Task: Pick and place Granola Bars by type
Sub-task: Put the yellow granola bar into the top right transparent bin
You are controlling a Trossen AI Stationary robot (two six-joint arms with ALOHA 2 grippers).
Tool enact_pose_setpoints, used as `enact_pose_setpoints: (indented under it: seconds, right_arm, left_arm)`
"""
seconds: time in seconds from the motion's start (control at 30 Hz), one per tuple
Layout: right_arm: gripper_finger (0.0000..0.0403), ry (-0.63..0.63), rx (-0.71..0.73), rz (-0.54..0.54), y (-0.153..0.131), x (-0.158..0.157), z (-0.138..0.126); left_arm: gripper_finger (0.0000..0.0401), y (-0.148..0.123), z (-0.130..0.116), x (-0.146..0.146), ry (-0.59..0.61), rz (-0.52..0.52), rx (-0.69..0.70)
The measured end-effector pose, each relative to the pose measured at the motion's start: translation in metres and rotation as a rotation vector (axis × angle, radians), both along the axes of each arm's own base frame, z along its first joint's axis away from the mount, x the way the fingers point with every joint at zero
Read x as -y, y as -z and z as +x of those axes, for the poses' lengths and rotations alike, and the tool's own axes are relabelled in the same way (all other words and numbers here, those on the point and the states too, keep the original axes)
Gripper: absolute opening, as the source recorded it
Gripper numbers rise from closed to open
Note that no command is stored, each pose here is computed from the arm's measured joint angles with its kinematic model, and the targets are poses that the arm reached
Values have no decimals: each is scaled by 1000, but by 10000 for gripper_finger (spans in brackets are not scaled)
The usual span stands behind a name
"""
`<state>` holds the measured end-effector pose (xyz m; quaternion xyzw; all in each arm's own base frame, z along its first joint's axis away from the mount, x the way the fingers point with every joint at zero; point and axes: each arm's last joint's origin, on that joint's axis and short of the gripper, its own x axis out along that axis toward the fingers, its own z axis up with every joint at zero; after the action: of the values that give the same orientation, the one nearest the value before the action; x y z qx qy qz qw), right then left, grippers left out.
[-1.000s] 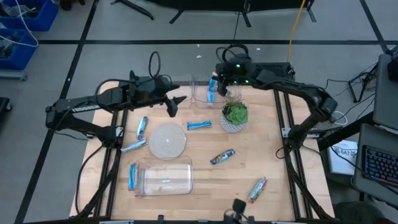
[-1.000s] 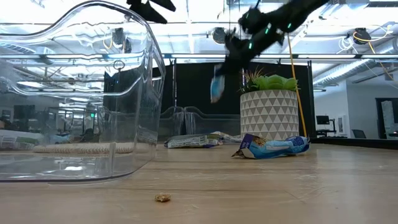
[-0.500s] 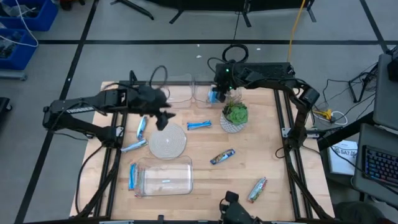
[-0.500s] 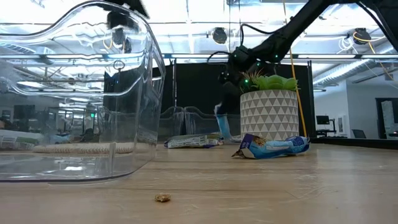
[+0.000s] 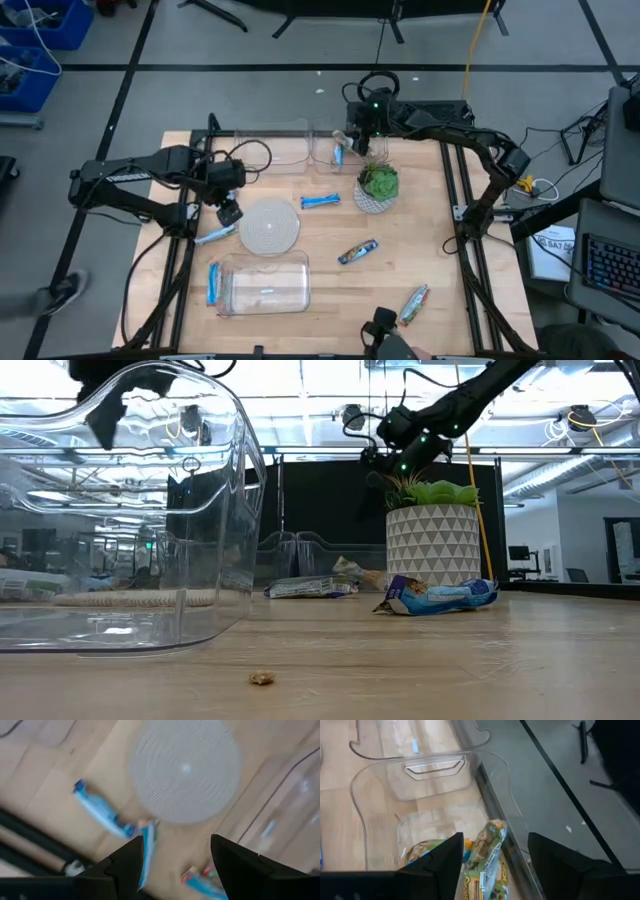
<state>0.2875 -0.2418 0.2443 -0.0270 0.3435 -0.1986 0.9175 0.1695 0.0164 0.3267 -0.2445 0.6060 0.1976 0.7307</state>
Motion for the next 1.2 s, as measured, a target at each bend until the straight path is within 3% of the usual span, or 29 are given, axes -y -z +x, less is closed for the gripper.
enact_pose_setpoints:
  seconds: [0.13,0.23,0.4,0.57,0.7,0.8,0.93,1.2]
  right_arm:
    - [227,-13,20,-2,-13,-11,-1]
    - [235,-46,52,-19,-32,-28,-1]
    - [250,-109,170,-46,-75,-70,-7]
    - [255,-158,260,-16,-110,-111,-24]
    - [256,-202,310,-10,-131,-138,-43]
    - [256,-220,348,0,-143,-152,-56]
    - [253,-232,381,2,-153,-164,-69]
    - [252,-230,373,30,-155,-174,-75]
  left_arm:
    - [232,1,-11,4,29,-1,-114]
    - [239,2,-11,6,54,1,-120]
    - [283,8,-9,9,104,-4,-146]
    - [334,43,-14,18,54,-88,-290]
    - [355,76,-25,24,9,-89,-438]
    - [356,95,-32,26,-13,-86,-498]
    - [340,96,-21,29,18,-52,-379]
    - [308,108,-12,32,59,-58,-379]
